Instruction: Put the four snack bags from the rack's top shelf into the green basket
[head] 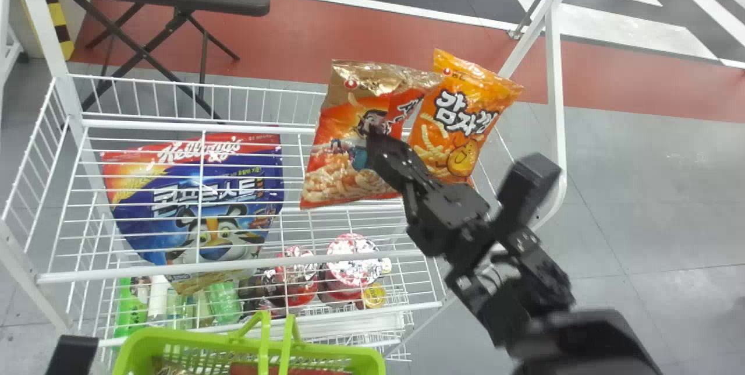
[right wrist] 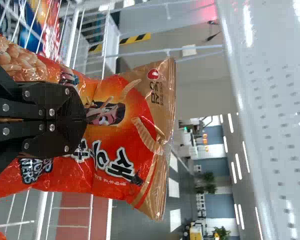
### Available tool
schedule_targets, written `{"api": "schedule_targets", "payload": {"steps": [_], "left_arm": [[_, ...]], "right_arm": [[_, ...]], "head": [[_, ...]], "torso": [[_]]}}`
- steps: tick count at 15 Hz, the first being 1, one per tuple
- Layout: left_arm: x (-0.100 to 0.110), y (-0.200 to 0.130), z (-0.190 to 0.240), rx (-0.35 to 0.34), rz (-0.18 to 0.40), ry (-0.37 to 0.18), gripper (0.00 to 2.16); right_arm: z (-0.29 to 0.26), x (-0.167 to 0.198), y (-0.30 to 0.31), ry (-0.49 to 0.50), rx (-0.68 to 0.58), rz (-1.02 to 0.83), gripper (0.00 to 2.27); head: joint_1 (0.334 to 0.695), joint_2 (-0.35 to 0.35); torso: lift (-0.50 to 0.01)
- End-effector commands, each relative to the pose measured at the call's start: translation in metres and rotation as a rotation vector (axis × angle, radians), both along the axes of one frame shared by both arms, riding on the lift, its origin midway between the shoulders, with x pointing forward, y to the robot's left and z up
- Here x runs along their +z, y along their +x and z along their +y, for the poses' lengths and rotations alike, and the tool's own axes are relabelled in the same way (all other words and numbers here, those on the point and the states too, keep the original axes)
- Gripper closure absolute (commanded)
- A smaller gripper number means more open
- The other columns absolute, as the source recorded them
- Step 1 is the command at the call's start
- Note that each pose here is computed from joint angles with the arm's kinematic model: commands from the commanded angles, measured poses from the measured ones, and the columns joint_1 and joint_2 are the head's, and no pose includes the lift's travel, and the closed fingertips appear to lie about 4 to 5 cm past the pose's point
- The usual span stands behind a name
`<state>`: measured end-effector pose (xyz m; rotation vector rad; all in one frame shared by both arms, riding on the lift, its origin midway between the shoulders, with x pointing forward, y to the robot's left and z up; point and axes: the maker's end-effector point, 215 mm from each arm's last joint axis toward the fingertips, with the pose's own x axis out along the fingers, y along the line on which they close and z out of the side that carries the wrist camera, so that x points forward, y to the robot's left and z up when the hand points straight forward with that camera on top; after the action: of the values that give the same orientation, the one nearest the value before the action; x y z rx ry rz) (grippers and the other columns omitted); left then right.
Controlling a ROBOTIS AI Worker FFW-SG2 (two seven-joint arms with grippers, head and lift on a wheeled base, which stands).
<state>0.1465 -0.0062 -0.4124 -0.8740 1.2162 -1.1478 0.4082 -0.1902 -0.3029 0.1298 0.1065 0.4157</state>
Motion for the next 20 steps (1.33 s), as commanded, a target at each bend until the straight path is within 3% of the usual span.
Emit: {"api": "schedule_targets", "payload": {"steps": [1, 3, 7, 13, 18, 20], "left_arm": [[-0.004, -0.001, 0.011, 0.037, 0.021, 0.005, 2.15], [-0.004, 0.001, 0.018, 0.065, 0.031, 0.003, 2.15], [-0.005, 0.005, 0.024, 0.084, 0.03, 0.006, 2.15], [-0.004, 0.013, 0.021, 0.095, 0.006, 0.008, 2.15], [-0.002, 0.013, 0.018, 0.09, -0.002, 0.0, 2.15], [-0.001, 0.011, 0.014, 0.08, -0.003, -0.002, 2.15]], "right_arm": [[0.015, 0.007, -0.039, 0.057, 0.037, 0.017, 2.01], [0.029, -0.015, -0.065, 0.102, 0.095, 0.142, 2.01], [0.042, -0.101, -0.118, 0.126, 0.146, 0.527, 2.01], [0.076, -0.18, -0.223, 0.186, 0.234, 1.023, 2.01], [0.117, -0.199, -0.237, 0.201, 0.332, 1.066, 2.01], [0.139, -0.197, -0.22, 0.217, 0.364, 0.995, 2.01]], "head": [[0.695, -0.35], [0.695, -0.35], [0.695, -0.35], [0.695, -0.35], [0.695, -0.35], [0.695, -0.292]], "torso": [[0.0], [0.0], [0.0], [0.0], [0.0], [0.0]]}}
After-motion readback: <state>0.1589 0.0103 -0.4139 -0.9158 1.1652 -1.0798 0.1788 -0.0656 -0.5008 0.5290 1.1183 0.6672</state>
